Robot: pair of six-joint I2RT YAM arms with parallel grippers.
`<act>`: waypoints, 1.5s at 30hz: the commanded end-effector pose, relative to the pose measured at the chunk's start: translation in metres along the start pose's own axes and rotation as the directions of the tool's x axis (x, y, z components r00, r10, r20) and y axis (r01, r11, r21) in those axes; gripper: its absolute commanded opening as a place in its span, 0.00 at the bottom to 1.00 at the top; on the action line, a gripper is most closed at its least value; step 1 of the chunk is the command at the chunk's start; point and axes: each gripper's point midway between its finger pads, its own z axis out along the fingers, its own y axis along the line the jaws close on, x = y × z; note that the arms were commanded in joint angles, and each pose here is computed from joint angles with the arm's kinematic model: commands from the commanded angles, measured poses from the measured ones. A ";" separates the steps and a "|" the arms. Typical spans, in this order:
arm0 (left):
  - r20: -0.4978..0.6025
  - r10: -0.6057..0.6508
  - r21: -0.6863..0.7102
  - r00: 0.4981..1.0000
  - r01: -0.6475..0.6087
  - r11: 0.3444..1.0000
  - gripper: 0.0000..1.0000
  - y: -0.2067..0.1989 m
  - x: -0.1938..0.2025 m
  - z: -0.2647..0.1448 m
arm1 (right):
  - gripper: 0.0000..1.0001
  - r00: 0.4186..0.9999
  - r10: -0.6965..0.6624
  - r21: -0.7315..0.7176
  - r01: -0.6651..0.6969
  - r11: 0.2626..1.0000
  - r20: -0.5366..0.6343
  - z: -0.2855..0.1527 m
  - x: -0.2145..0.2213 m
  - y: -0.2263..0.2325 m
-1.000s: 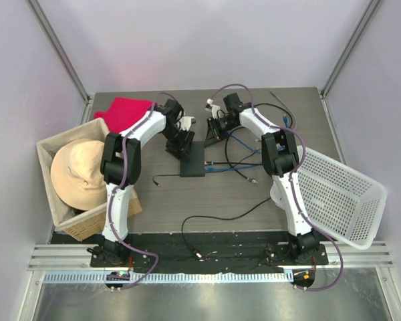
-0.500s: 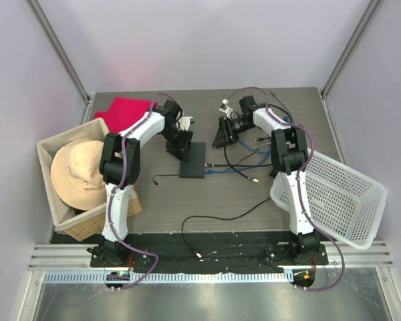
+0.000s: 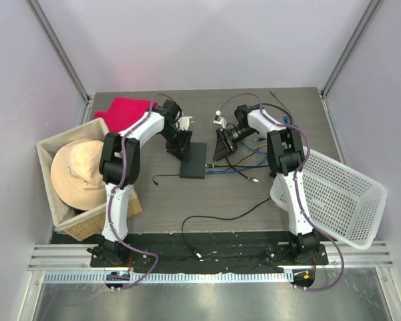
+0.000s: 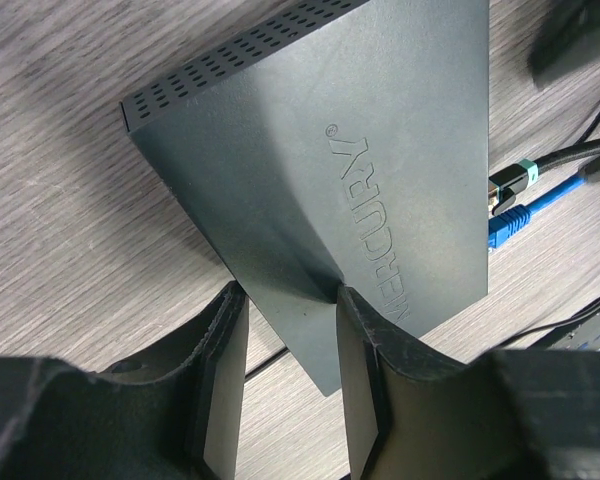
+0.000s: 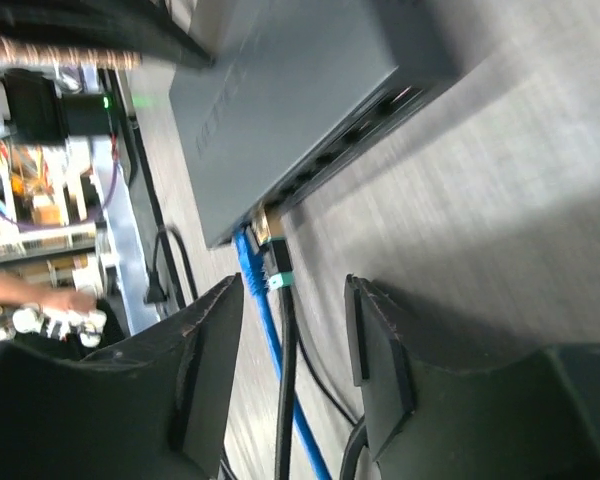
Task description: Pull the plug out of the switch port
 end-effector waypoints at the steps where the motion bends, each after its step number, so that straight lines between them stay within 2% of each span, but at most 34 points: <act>1: -0.051 -0.002 -0.019 0.999 0.001 1.000 0.31 0.010 0.012 0.025 | 0.50 0.992 -0.049 -0.026 0.046 0.999 -0.119 0.006 0.026 0.011; 20: -0.056 0.002 -0.027 0.998 -0.004 1.000 0.30 0.010 0.013 0.026 | 0.52 0.982 -0.069 -0.003 0.069 0.998 -0.178 0.038 0.028 -0.003; 25: -0.055 0.001 -0.029 0.998 -0.003 1.000 0.30 0.011 0.012 0.026 | 0.49 0.979 -0.076 0.035 0.084 0.996 -0.190 0.046 0.026 -0.010; 33: -0.053 0.006 -0.035 0.999 -0.008 0.999 0.30 0.011 0.012 0.026 | 0.39 0.977 -0.055 0.119 0.081 0.990 -0.208 0.053 0.028 -0.025; 41: -0.056 0.012 -0.035 0.998 -0.014 0.999 0.29 0.010 0.013 0.027 | 0.13 0.976 -0.010 0.238 0.063 0.969 -0.216 0.059 0.029 -0.045; 45: -0.054 0.013 -0.037 0.998 -0.015 0.999 0.29 0.010 0.012 0.027 | 0.03 0.974 0.002 0.270 0.061 0.961 -0.226 0.059 0.031 -0.048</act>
